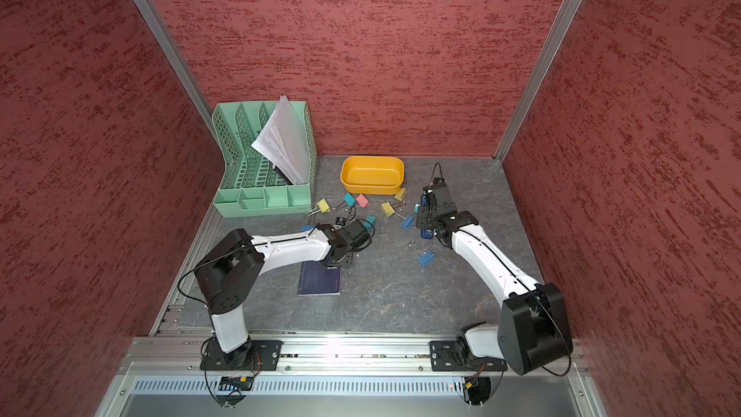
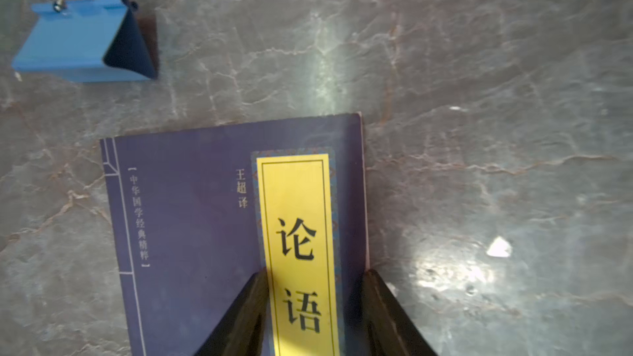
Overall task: Put the binder clips in the storage box
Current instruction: Move the distractor to the center of the board, then place the distractor at the center of the board.
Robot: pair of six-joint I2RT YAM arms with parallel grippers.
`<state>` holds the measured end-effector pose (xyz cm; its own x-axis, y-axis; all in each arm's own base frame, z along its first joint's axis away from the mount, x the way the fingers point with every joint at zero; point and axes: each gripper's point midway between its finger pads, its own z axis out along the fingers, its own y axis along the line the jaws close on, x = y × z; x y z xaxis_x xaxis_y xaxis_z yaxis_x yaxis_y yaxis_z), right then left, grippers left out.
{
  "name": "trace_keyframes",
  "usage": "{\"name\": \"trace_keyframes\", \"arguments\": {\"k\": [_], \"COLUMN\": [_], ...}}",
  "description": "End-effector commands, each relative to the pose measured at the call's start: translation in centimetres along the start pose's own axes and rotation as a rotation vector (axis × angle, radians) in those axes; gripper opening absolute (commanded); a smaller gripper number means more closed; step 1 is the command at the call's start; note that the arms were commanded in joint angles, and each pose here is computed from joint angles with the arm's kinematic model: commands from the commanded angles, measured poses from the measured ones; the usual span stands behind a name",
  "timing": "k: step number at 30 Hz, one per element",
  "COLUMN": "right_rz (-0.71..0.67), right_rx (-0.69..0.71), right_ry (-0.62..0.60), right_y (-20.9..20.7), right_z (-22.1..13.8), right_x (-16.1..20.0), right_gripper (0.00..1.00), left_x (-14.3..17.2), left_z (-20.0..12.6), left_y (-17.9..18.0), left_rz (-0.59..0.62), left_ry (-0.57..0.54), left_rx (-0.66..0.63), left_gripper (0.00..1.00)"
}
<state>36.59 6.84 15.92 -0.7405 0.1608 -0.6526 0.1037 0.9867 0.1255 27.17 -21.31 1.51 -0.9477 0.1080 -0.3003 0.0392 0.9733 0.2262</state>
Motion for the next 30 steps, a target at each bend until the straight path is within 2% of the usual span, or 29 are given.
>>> {"name": "trace_keyframes", "arguments": {"k": [1,6,10,12,17,22,23,24,25,27,30], "right_rz": [0.09,0.175,0.271,0.314,0.387,0.405,0.41,0.414,0.418,0.441,0.462], "right_rx": [-0.031,0.02,0.072,0.094,0.138,0.176,0.189,0.202,0.212,0.22,0.253], "right_ry": [-0.065,-0.056,-0.052,-0.049,-0.023,-0.029,-0.022,-0.011,-0.003,0.015,0.016], "right_y": [-2.3,-6.5,-10.8,-12.9,-16.4,-17.7,-18.0,-18.4,-18.7,-19.4,-20.5], "right_z": [-0.7,0.5,1.5,2.1,3.3,3.3,3.5,3.9,4.2,4.8,5.2], "right_x": [-3.0,-3.8,-4.2,-4.4,-3.7,-3.6,-3.3,-3.0,-2.8,-2.2,-1.8], "right_gripper": [0.19,0.2,0.2,0.19,0.2,0.24,0.26,0.27,0.27,0.28,0.28], "left_x": [11.4,10.9,9.5,8.9,7.2,4.0,3.3,2.7,2.2,1.1,-0.6], "left_z": [2.5,2.0,1.3,1.6,2.2,2.7,2.8,2.8,2.8,2.7,2.2], "left_y": [8.8,9.4,11.3,12.4,14.5,15.3,14.9,14.6,14.5,14.1,14.1], "left_rz": [0.195,0.197,0.17,0.132,0.039,0.028,0.03,0.018,0.006,-0.023,-0.08], "left_ry": [0.479,0.495,0.484,0.49,0.487,0.433,0.401,0.371,0.343,0.28,0.193], "left_rx": [-0.31,-0.334,-0.372,-0.362,-0.331,-0.333,-0.316,-0.3,-0.292,-0.244,-0.182], "left_gripper": [0.43,0.35,0.28,0.32,0.34,0.39,0.43,0.55,0.6,0.61,0.67]}}
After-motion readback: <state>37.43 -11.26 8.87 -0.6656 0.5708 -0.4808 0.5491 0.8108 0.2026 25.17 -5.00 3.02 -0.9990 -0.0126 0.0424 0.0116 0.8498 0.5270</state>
